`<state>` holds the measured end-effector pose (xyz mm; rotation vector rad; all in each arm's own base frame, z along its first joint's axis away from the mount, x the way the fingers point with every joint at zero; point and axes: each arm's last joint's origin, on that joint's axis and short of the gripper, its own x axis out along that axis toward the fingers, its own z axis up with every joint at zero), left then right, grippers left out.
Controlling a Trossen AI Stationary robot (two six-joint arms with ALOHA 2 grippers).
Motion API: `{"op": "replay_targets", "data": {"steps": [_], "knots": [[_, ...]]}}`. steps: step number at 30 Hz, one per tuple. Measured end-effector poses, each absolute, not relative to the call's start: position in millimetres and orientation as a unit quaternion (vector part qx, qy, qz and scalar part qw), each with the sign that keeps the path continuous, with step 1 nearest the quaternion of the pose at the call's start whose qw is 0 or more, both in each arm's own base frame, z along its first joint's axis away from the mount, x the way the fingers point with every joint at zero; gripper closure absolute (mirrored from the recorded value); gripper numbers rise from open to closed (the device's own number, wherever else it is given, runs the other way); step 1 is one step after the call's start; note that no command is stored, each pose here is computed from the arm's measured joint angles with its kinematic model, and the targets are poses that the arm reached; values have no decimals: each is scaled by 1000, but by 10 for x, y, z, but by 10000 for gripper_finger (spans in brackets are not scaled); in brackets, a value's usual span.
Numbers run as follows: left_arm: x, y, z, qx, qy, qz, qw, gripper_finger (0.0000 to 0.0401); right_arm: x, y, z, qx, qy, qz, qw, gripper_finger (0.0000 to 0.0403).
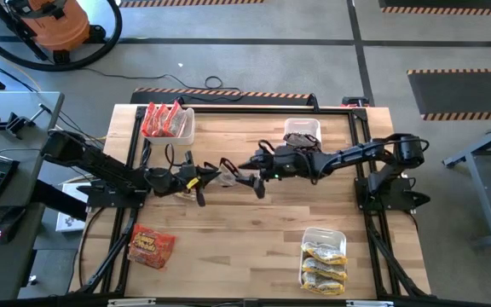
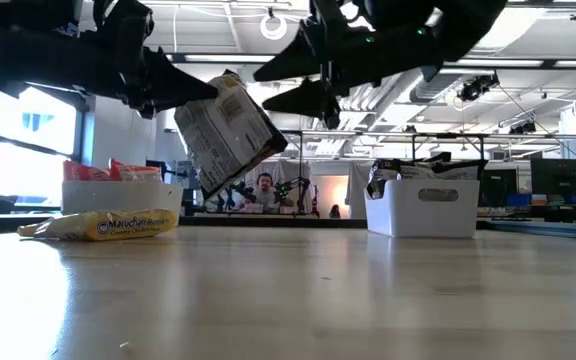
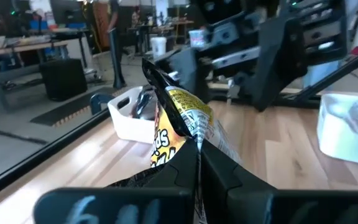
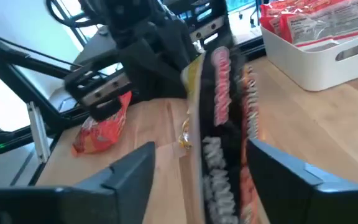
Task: Sort Maruchan noodles
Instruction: Put the black noodle pack into the top right white bin
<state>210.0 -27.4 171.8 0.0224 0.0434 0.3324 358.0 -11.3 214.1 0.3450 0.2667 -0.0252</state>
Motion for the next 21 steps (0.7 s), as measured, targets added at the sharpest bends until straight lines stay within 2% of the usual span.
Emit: {"op": "replay_targets", "data": {"steps": [4,14,21], "knots": [[2107,-258,1730,18,18,158,987,401,3653,-220,2162,176,144,-18,974,138],[2113,-214,1756,19,6,167,986,401,4006,-298,2011,213,161,33,963,135],[2114,-211,1781,12,-7,166,986,401,4113,-349,1948,215,161,18,963,163]]}}
